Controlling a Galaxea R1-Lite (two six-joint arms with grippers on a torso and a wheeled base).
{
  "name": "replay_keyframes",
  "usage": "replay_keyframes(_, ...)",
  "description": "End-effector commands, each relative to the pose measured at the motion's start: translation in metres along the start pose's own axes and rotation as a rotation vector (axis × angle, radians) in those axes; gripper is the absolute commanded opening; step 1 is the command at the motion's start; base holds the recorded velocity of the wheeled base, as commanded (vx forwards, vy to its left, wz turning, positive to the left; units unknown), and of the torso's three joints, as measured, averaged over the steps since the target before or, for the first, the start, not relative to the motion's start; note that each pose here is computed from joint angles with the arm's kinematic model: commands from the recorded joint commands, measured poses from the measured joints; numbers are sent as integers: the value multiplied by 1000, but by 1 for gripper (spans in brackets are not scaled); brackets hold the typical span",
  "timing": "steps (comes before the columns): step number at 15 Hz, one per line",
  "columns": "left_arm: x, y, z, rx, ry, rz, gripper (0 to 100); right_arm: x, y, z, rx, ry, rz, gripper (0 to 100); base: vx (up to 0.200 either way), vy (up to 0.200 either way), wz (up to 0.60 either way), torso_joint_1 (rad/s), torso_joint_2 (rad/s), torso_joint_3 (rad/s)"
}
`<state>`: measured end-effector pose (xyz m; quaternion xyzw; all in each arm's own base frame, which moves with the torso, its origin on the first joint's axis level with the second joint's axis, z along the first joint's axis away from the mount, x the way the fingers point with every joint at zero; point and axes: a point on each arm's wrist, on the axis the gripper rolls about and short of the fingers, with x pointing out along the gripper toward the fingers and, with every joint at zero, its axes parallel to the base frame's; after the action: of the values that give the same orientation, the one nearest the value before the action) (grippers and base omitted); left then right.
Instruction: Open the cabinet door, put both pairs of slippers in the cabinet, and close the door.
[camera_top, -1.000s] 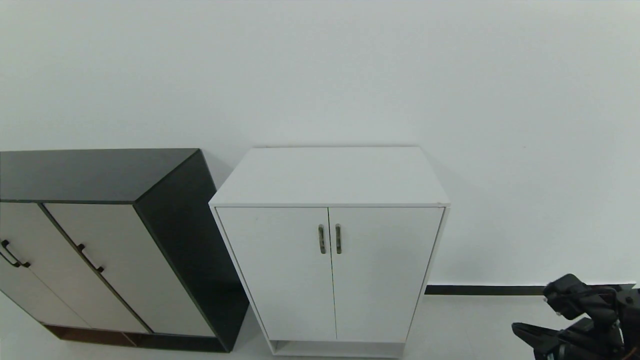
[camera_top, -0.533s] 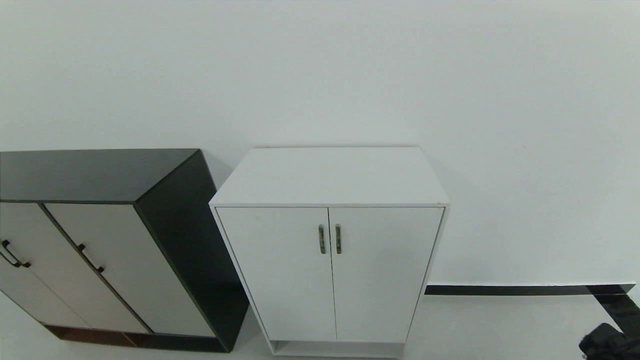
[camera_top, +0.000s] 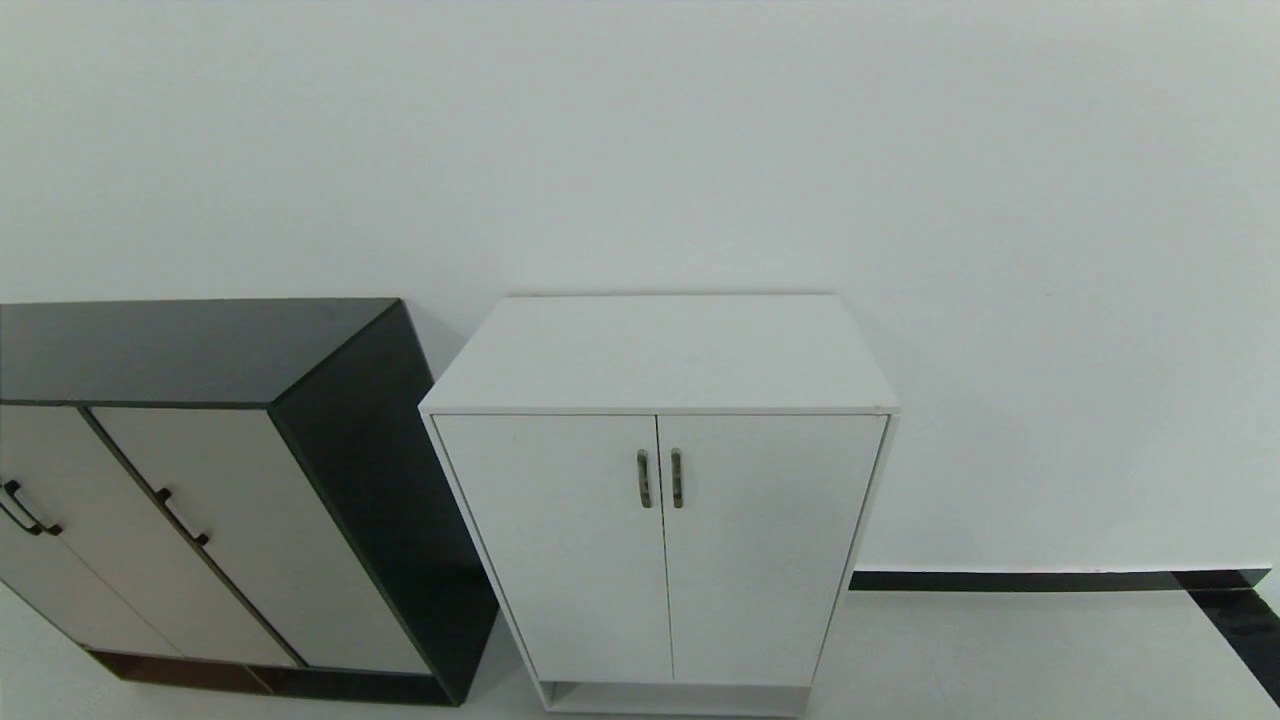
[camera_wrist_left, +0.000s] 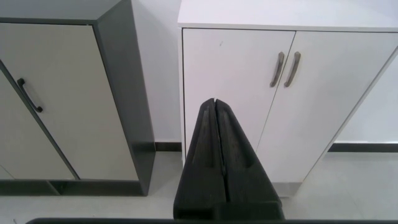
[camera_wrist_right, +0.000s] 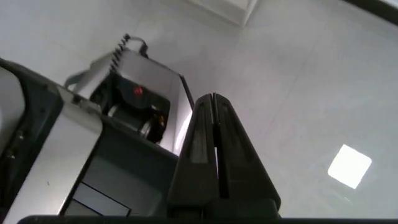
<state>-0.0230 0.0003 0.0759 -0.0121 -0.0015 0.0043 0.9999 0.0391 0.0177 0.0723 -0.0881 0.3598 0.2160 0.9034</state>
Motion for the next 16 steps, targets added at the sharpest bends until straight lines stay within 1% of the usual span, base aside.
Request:
replay_keyframes(1, 0, 0, 0, 0, 1, 1, 0, -5, 1, -3, -4, -49, 18, 0, 0, 0, 0, 0, 0, 0)
replay_keyframes(3, 0, 0, 0, 0, 1, 1, 0, -5, 1, -4, -3, -49, 15, 0, 0, 0, 0, 0, 0, 0)
replay_keyframes(5, 0, 0, 0, 0, 1, 1, 0, -5, 0, -7, 5, -13, -23, 0, 0, 0, 0, 0, 0, 0)
replay_keyframes(7, 0, 0, 0, 0, 1, 1, 0, -6, -1, -7, 43, -30, -51, 0, 0, 0, 0, 0, 0, 0)
replay_keyframes(10, 0, 0, 0, 0, 1, 1, 0, -15, -3, -11, 122, -146, -151, 0, 0, 0, 0, 0, 0, 0)
replay_keyframes(13, 0, 0, 0, 0, 1, 2, 0, -25, -3, -16, 187, -283, -265, 0, 0, 0, 0, 0, 0, 0)
replay_keyframes(15, 0, 0, 0, 0, 1, 1, 0, -34, 1, -23, 224, -419, -369, 0, 0, 0, 0, 0, 0, 0)
replay_keyframes(16, 0, 0, 0, 0, 1, 1, 0, -37, 3, -26, 223, -484, -395, 0, 0, 0, 0, 0, 0, 0)
